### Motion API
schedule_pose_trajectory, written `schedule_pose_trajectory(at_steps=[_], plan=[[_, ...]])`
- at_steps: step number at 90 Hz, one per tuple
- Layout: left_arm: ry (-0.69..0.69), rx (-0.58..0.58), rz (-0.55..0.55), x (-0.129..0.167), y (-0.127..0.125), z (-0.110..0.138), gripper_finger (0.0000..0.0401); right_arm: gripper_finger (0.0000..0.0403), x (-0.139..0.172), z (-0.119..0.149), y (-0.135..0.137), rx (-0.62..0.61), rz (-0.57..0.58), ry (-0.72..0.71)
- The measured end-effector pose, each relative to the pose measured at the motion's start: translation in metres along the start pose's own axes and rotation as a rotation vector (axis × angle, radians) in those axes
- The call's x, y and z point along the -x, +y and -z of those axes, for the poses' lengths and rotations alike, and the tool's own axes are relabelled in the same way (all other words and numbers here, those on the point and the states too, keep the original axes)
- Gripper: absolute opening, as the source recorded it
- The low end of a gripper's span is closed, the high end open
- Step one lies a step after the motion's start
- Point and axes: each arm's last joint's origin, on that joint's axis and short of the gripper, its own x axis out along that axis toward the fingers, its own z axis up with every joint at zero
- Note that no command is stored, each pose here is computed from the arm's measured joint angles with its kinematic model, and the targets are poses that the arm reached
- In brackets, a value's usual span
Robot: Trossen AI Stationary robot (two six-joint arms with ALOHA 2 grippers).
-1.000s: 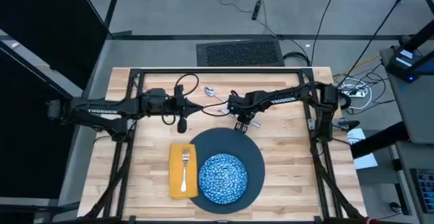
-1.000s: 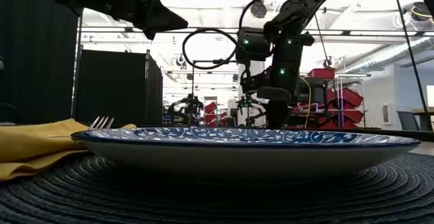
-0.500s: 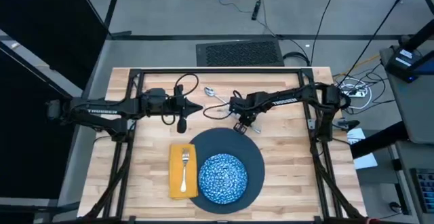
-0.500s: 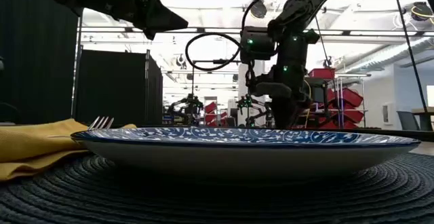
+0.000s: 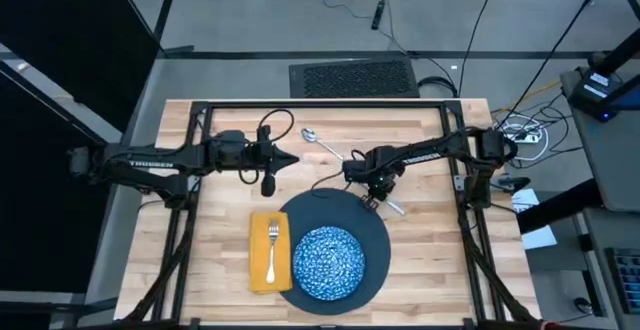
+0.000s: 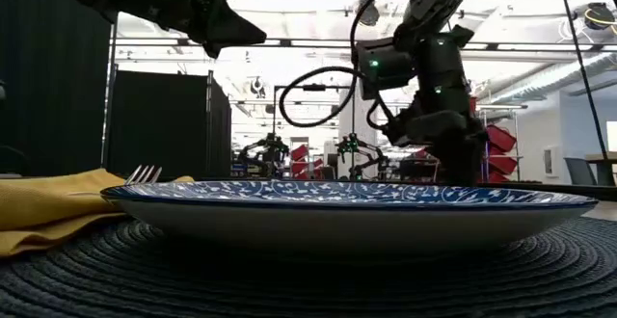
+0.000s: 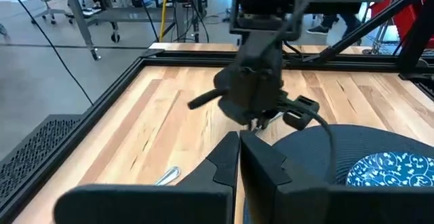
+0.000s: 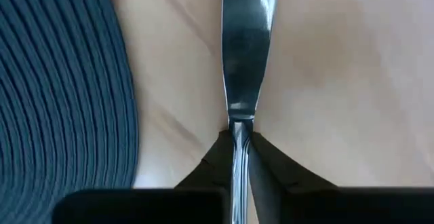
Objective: Set table place
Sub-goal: Put the silver table knife on the blue table mat to the right of the blue plate
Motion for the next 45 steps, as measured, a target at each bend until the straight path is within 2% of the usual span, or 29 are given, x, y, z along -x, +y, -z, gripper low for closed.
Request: schedule_pose_trajectory(at_steps=[23, 45], plan=[[0.0, 0.001, 0.0, 0.0, 0.0, 0.0, 0.0, 0.0009, -0.002, 0.018, 0.019, -0.011, -0.025, 0.072], [0.0, 0.002, 0.0, 0.0, 0.0, 0.0, 0.0, 0.0009, -0.005, 0.034, 0.039, -0.069, -0.011, 0.077]])
